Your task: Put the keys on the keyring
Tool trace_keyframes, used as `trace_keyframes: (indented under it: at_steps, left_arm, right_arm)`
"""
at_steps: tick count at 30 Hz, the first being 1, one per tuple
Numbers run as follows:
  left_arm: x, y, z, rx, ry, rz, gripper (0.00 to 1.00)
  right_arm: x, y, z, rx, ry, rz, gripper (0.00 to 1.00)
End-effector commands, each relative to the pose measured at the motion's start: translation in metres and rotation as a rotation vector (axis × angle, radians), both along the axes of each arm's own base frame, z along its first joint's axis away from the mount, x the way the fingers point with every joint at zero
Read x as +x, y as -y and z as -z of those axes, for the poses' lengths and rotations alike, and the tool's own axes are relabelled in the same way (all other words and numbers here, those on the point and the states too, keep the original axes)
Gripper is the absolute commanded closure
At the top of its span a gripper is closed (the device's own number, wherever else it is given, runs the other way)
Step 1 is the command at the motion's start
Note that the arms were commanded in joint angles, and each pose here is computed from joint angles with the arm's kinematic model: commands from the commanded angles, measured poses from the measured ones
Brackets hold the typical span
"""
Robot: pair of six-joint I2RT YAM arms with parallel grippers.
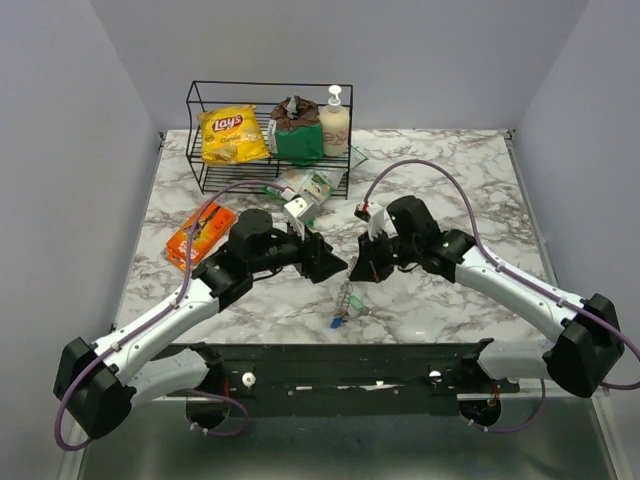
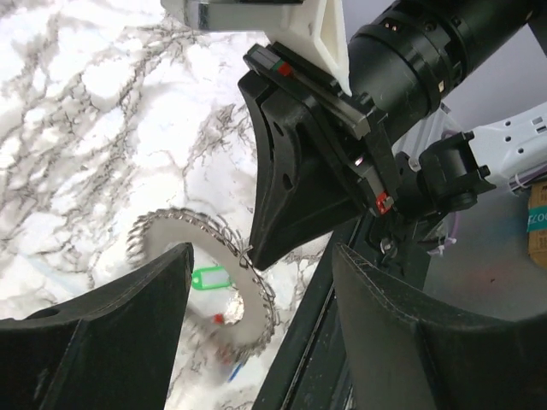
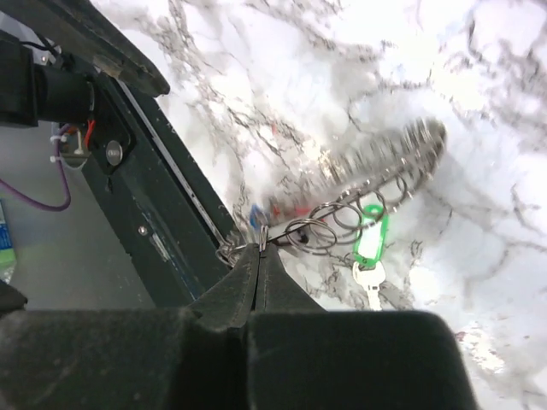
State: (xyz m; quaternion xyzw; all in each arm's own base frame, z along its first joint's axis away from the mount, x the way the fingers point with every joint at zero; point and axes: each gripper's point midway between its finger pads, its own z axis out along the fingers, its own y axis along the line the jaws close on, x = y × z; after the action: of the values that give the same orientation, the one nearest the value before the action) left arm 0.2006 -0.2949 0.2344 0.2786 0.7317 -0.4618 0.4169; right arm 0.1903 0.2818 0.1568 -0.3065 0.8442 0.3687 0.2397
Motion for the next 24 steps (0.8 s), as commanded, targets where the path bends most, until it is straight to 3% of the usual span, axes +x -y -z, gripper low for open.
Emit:
trace_keyframes:
  at_steps: [1,13,24]
  left_arm:
    - [0.001,-0.014,-0.026,0.005,0.096,-0.011,0.25]
    - [-0.039,-0.021,-0.065,-0.103,0.124,0.27,0.26]
    - [-0.066,-0.016,-0.082,-0.163,0.094,0.482,0.41]
  right_arm:
    - [-0.004,-0.003,-0.04,0.039,0.115,-0.113,0.99]
    - [-0.028,-0.015,-0.112,0.226,0.301,-0.35,0.99]
    - [-0.045,-0.012,-0.152,0.327,0.387,-0.419,0.99]
